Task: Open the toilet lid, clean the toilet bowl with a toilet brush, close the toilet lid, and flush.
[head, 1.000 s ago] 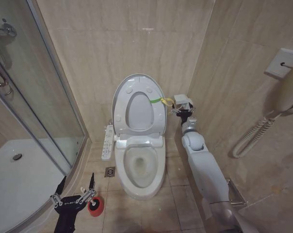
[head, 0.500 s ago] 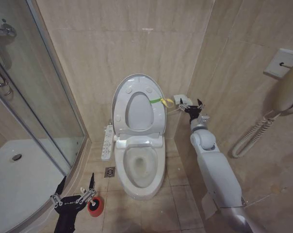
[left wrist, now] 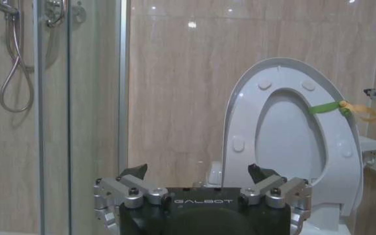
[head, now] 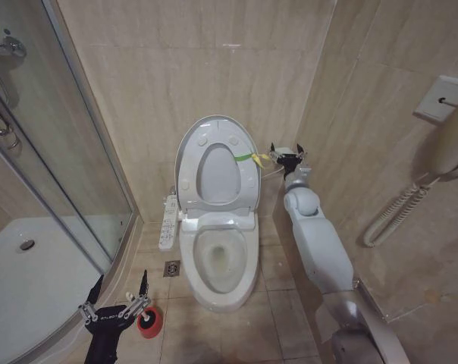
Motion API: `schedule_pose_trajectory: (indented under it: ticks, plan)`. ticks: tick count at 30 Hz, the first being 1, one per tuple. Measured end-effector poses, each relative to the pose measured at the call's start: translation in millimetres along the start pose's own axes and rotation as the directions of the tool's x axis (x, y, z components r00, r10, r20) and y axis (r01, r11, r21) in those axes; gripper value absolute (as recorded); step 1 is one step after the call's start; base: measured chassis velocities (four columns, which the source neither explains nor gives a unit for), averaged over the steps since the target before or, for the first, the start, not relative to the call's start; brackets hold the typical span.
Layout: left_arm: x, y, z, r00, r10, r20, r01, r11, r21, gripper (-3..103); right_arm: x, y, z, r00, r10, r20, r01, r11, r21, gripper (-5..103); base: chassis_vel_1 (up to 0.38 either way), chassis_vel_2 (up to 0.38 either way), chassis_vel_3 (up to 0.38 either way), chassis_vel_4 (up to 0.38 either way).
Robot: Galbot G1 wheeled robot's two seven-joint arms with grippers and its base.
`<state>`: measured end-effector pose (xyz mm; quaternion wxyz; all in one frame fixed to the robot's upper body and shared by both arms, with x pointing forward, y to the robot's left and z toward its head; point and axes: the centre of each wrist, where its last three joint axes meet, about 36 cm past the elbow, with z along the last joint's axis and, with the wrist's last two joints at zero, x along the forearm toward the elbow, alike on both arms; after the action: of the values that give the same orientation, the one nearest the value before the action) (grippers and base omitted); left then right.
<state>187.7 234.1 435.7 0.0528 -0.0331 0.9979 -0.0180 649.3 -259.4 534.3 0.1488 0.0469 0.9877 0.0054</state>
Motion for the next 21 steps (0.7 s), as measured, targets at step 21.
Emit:
schedule_pose_trajectory:
  ticks: [21]
  plan:
    - [0,0.0,0,1.000,0.000,0.000,0.000,1.000,0.000,100,-40,36,12,0.999,-0.010,0.043,0.008,0.999,0.040,100,0.000,0.000,0.000,0.000]
